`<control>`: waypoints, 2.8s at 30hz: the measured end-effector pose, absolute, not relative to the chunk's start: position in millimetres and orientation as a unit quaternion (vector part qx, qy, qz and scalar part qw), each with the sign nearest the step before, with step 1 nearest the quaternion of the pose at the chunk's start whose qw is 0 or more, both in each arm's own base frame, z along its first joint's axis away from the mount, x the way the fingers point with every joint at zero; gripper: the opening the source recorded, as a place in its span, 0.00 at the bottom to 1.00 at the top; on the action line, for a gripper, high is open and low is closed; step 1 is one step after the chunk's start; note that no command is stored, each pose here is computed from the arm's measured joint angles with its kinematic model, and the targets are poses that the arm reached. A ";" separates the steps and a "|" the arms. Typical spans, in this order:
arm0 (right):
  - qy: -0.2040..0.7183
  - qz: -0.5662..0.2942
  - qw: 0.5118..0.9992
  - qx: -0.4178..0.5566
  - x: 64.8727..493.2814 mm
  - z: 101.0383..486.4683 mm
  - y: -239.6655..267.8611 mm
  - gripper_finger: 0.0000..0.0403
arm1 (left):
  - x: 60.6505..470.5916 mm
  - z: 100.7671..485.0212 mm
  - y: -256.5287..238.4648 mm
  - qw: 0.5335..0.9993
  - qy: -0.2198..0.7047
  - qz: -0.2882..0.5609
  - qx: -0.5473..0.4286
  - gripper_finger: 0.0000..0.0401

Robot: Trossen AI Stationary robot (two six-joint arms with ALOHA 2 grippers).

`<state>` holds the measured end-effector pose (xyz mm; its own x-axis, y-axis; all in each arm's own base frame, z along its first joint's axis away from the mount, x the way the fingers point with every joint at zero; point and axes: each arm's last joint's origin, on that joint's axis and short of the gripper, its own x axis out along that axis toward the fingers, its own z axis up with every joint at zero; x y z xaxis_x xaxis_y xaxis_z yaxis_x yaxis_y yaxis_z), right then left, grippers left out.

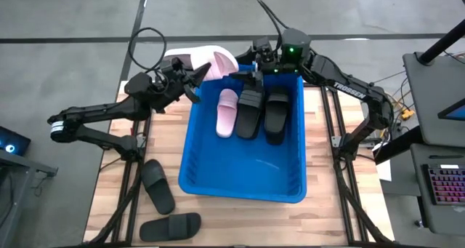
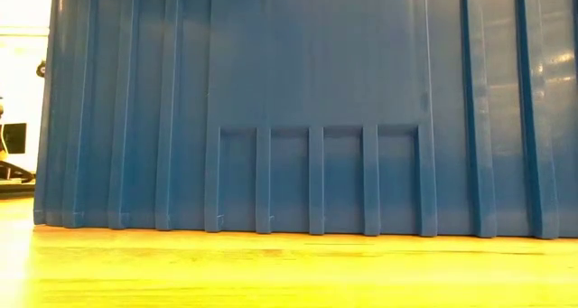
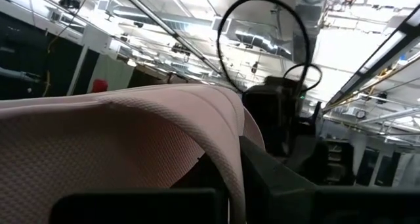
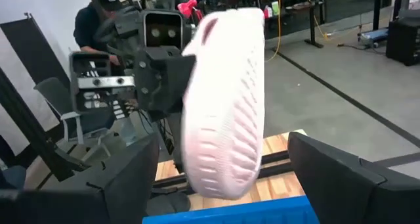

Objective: Pick and place slides into bin
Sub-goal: Put the pink slide into the blue bin

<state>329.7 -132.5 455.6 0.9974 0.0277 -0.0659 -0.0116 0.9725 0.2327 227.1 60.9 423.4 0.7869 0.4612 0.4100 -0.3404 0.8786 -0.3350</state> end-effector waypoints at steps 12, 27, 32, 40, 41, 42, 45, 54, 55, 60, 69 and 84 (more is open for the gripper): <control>0.027 -0.016 0.991 0.128 331.2 455.5 -134.6 0.59 | 228.0 425.8 60.9 0.938 -0.249 0.208 -0.122 0.00; 0.039 -0.023 0.987 0.153 330.6 453.1 -135.1 0.08 | 228.0 425.1 60.9 0.942 -0.239 0.221 -0.076 0.08; 0.062 -0.034 0.978 0.195 323.1 451.2 -139.3 0.08 | 221.1 429.1 58.7 0.946 -0.226 0.234 0.000 0.28; 0.120 -0.076 0.954 0.263 304.2 440.0 -159.3 0.08 | 198.2 434.9 53.8 0.949 -0.179 0.251 0.057 0.59; 0.132 -0.081 0.950 0.270 302.2 436.5 -162.8 0.08 | 194.1 435.6 53.0 0.950 -0.175 0.253 0.058 0.62; 0.135 -0.088 0.948 0.274 300.6 434.7 -166.7 0.08 | 190.1 436.0 52.2 0.950 -0.173 0.254 0.059 0.63; 0.156 -0.100 0.938 0.294 292.5 430.9 -174.2 0.08 | 183.5 435.1 50.7 0.950 -0.153 0.259 0.087 0.65; 0.168 -0.048 0.898 0.405 277.4 426.7 -193.6 0.08 | 187.7 428.9 50.5 0.944 -0.088 0.262 0.180 0.65; 0.168 -0.042 0.895 0.411 277.4 426.6 -193.9 0.08 | 192.0 425.8 51.2 0.943 -0.077 0.261 0.191 0.65; 0.182 -0.009 0.874 0.450 277.3 424.3 -193.2 0.08 | 216.8 411.4 50.7 0.916 -0.009 0.245 0.317 0.65; 0.220 -0.013 0.848 0.482 273.5 416.4 -189.7 0.08 | 240.0 404.4 55.5 0.846 0.062 0.292 0.441 0.65; 0.229 -0.018 0.839 0.493 271.8 414.2 -189.5 0.07 | 269.6 381.4 50.3 0.689 0.171 0.234 0.664 0.65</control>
